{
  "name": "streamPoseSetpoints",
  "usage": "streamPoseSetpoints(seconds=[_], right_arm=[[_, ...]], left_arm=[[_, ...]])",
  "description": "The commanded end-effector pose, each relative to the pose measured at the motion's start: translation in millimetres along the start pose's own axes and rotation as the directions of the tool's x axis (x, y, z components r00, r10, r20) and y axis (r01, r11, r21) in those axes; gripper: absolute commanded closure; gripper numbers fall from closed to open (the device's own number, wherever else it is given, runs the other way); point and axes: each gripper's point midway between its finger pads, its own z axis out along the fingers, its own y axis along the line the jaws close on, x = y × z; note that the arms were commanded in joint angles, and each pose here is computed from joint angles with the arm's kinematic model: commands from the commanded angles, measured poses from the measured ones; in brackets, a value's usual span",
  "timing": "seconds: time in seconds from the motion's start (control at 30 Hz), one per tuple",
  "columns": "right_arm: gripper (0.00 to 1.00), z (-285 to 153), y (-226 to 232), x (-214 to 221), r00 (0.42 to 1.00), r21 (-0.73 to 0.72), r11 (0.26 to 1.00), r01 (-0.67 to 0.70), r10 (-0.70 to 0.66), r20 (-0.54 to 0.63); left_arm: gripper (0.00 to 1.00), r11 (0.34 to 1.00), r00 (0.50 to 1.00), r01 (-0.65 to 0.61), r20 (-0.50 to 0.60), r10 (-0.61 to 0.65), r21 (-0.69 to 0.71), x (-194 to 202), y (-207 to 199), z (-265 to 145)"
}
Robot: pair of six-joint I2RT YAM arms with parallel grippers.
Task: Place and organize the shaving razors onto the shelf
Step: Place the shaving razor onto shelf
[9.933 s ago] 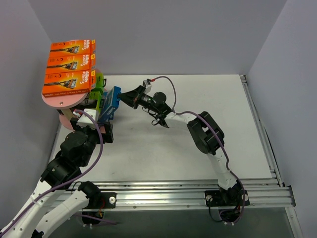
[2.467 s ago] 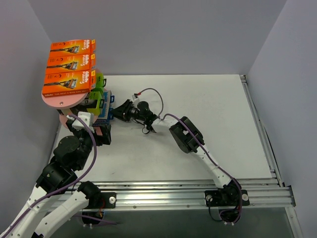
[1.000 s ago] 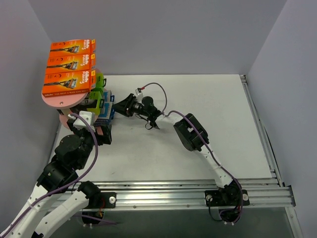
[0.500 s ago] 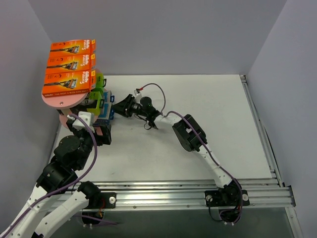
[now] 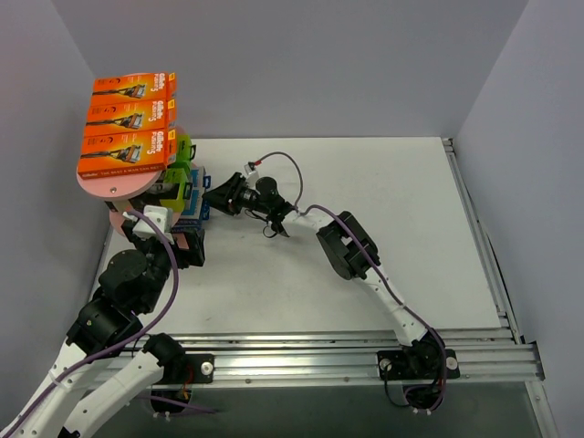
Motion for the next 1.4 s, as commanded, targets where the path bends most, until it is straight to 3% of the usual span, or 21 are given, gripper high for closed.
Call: streamPoseSetpoints(seconds=[0.0, 1.37], right_arm=[[0.62, 7.0, 26.5, 2.3, 0.999, -0.08, 0.996, 0.049, -0.05, -0.009], [0.62, 13.4, 21.8, 1.7, 0.999, -0.082, 0.996, 0.045, -0.047, -0.015]], left_arm=[[0.05, 1.0, 0.998, 0.03, 0.053, -0.03, 0.006, -15.5, -0.2, -1.8], [0.05, 0.999, 0.998, 0.033, 0.056, -0.034, 0.011, -16.3, -0.8, -2.8]])
